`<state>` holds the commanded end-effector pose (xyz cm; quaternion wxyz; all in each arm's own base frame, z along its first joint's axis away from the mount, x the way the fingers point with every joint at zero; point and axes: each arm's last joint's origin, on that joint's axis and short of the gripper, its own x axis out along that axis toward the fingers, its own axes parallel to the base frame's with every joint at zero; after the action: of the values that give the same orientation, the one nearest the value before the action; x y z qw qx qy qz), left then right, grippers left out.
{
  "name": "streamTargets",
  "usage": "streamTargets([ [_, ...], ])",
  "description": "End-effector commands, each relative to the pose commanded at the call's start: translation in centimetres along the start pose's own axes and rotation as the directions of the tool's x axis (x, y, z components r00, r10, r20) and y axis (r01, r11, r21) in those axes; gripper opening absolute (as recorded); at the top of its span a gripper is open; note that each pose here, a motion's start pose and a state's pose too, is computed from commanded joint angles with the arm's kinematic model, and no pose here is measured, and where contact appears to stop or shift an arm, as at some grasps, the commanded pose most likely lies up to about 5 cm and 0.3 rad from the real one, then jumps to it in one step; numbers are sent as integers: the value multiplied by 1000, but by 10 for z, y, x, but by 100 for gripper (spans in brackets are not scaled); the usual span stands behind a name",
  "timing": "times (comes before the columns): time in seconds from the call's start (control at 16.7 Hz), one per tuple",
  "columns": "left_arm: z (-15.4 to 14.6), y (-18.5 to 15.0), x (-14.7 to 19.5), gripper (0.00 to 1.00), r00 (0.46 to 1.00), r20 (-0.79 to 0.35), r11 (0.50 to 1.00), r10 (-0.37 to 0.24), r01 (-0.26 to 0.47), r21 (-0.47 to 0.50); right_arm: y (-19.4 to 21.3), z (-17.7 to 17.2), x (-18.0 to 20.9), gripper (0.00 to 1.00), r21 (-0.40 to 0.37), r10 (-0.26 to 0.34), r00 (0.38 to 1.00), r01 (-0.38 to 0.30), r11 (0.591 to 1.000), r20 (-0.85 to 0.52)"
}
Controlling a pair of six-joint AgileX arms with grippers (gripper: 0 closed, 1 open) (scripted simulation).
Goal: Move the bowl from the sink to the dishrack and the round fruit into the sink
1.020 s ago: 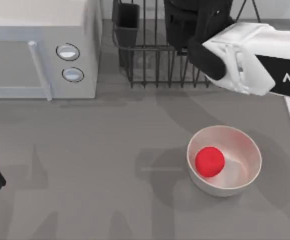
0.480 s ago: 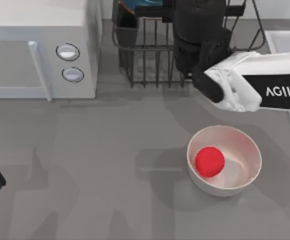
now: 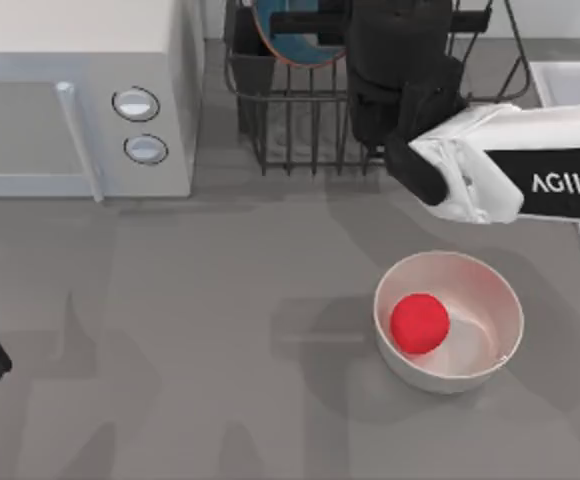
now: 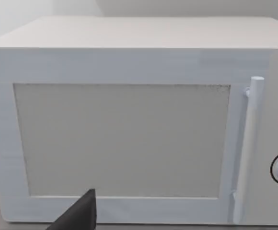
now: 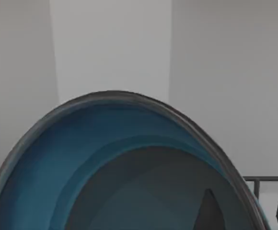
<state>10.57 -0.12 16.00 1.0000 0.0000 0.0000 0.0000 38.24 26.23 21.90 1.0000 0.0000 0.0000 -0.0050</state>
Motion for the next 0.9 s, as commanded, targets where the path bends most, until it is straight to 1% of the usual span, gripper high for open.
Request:
streamTargets([
  [0.36, 0, 0, 0, 100, 1000, 0, 1000, 0, 0, 0, 0, 0, 0, 98, 0, 0, 1000, 0, 1000, 0],
  [0.42, 0, 0, 0, 100, 1000, 0, 1000, 0, 0, 0, 0, 0, 0, 100, 0, 0, 1000, 0, 1000, 0],
  [0.9, 0, 0, 0, 100, 1000, 0, 1000, 0, 0, 0, 1, 0, -1, 100, 0, 3, 1000, -3, 1000, 0],
])
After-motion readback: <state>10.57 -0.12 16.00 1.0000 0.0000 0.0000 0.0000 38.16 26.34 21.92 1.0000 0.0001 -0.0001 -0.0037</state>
